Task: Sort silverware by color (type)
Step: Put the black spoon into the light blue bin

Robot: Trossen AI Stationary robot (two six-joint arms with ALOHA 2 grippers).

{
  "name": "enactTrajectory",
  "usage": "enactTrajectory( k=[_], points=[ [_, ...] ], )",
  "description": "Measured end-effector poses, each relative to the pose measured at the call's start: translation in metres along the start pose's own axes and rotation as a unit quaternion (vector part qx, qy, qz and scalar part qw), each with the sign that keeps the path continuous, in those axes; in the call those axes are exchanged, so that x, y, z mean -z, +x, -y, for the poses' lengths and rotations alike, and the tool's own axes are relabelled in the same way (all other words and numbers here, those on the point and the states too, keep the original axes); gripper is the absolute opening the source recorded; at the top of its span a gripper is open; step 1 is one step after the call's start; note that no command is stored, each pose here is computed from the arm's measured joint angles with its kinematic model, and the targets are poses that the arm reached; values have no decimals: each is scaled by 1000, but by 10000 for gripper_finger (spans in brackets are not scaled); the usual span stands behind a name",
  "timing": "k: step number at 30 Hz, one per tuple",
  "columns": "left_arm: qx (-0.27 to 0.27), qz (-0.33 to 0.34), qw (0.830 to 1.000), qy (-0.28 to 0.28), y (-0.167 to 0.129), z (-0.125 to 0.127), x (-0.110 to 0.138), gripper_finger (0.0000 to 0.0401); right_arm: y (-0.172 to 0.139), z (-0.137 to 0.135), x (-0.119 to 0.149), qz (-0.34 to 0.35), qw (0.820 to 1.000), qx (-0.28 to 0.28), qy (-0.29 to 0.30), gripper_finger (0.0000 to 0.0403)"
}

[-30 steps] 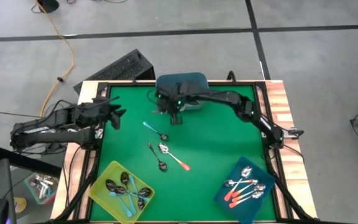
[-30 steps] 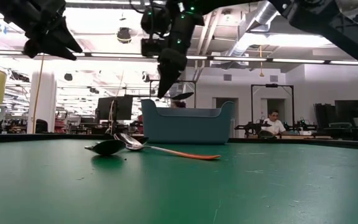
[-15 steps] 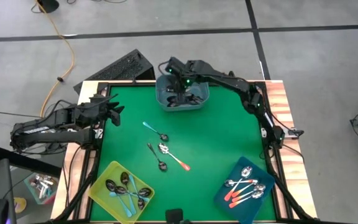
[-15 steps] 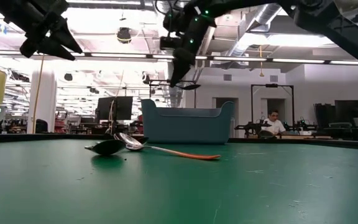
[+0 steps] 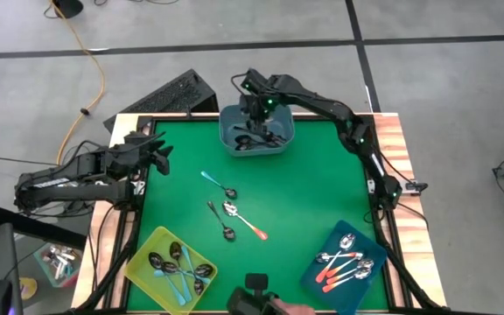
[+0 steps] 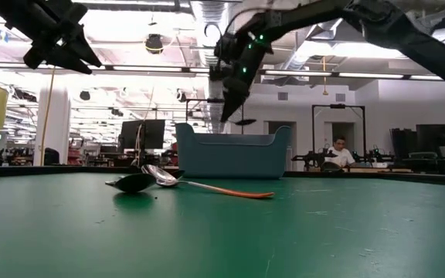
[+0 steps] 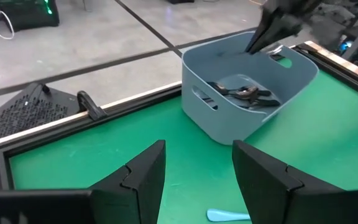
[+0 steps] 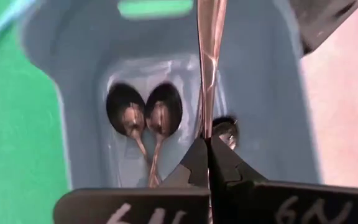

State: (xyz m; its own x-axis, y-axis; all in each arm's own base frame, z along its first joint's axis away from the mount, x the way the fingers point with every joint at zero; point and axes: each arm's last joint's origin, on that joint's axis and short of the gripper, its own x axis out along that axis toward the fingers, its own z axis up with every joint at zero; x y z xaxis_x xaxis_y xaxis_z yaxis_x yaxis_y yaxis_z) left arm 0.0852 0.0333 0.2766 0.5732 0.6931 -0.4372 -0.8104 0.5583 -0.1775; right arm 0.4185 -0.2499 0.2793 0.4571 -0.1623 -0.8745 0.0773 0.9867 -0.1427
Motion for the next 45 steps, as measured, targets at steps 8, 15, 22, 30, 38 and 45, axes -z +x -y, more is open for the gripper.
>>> enactTrajectory(
  k=[8,15,22,30,38,45],
  points=[
    [1,-1,1000,-8,0,0,0,170,29,0,9,-35,999,-25,4,1],
    [0,0,1000,-8,0,0,0,170,49,10,24,-79,996,-34,17,1],
    [-1,1,1000,-9,0,0,0,170,64,6,29,-98,994,-49,24,1],
    [-2,1,1000,-13,0,0,0,170,82,-1,34,-100,993,-52,26,1],
    [-7,4,1000,-14,0,0,0,170,97,-6,45,-117,991,-58,22,1],
    [-13,8,1000,-14,0,-1,0,170,97,-5,45,-115,991,-58,22,24]
  ],
)
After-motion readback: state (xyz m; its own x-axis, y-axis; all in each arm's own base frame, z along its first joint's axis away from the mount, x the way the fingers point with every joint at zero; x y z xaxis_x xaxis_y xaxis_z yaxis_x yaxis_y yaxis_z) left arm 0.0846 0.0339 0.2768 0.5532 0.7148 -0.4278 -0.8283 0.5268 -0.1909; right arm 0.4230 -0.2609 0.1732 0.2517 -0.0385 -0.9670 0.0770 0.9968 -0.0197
